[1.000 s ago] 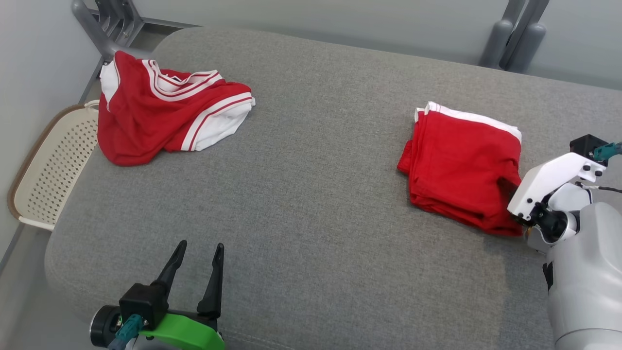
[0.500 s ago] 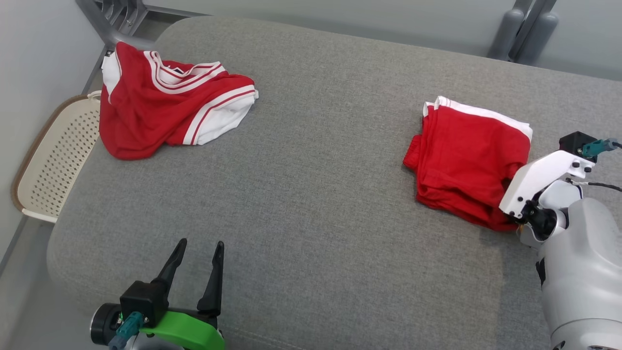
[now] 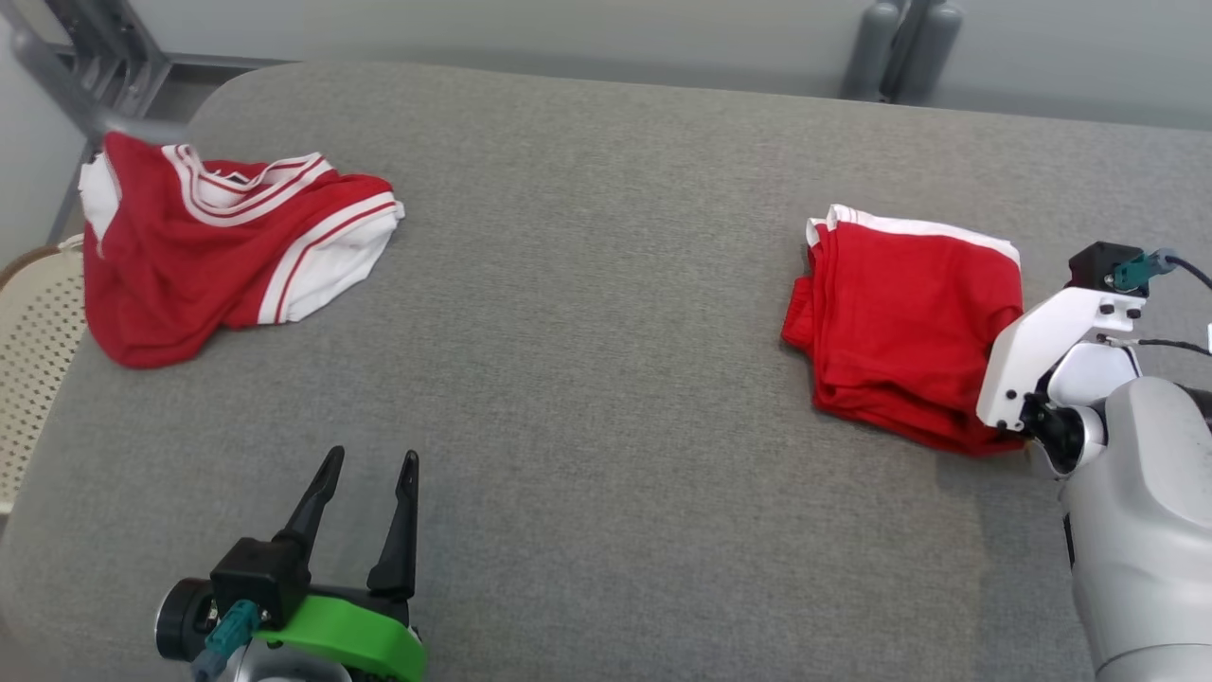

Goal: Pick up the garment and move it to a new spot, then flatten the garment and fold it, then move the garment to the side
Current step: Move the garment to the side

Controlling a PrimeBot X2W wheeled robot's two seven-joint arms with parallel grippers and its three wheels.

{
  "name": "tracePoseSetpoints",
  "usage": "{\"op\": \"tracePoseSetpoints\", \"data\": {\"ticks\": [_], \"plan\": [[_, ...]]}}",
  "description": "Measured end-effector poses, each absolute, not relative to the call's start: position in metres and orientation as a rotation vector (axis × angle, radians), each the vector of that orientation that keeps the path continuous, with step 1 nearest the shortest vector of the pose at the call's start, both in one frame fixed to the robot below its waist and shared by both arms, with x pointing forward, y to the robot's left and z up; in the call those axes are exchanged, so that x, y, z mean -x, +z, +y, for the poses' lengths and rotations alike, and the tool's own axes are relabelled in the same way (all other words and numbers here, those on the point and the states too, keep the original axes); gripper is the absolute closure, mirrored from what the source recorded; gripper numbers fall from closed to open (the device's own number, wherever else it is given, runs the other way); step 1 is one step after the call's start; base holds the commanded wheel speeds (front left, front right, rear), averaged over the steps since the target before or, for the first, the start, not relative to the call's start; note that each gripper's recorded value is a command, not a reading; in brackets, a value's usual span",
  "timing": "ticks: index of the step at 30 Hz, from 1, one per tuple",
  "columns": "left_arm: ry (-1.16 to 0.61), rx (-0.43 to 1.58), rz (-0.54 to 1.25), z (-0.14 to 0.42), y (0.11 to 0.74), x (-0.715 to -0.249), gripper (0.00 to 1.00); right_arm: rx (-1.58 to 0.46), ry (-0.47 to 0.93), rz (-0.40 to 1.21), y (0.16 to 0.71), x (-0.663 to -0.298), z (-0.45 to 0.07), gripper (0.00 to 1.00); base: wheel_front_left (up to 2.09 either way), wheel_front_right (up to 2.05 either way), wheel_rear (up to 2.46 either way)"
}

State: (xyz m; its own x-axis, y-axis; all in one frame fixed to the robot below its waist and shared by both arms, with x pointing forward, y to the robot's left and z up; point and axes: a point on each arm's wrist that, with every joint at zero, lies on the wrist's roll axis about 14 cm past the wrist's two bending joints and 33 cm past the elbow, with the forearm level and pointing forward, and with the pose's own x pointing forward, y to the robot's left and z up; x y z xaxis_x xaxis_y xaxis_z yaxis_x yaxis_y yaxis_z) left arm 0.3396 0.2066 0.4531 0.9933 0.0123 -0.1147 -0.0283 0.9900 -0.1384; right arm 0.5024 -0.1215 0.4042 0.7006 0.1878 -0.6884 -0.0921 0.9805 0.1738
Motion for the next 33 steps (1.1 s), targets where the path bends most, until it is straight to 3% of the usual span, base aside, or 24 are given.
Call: {"op": "tracePoseSetpoints", "data": {"ticks": [19,33], "plan": [[-0.264,0.098,0.052,0.13,0.463,-0.424,0.0,0.217,-0.069,0.738,0.429,-0.484,-0.293,1.0,0.0,0.0,0.0],[-0.402,0.091,0.119,0.093,0.423,-0.463,0.0,0.568,-0.257,0.766,0.427,-0.492,-0.425,1.0,0.0,0.0,0.0]]}}
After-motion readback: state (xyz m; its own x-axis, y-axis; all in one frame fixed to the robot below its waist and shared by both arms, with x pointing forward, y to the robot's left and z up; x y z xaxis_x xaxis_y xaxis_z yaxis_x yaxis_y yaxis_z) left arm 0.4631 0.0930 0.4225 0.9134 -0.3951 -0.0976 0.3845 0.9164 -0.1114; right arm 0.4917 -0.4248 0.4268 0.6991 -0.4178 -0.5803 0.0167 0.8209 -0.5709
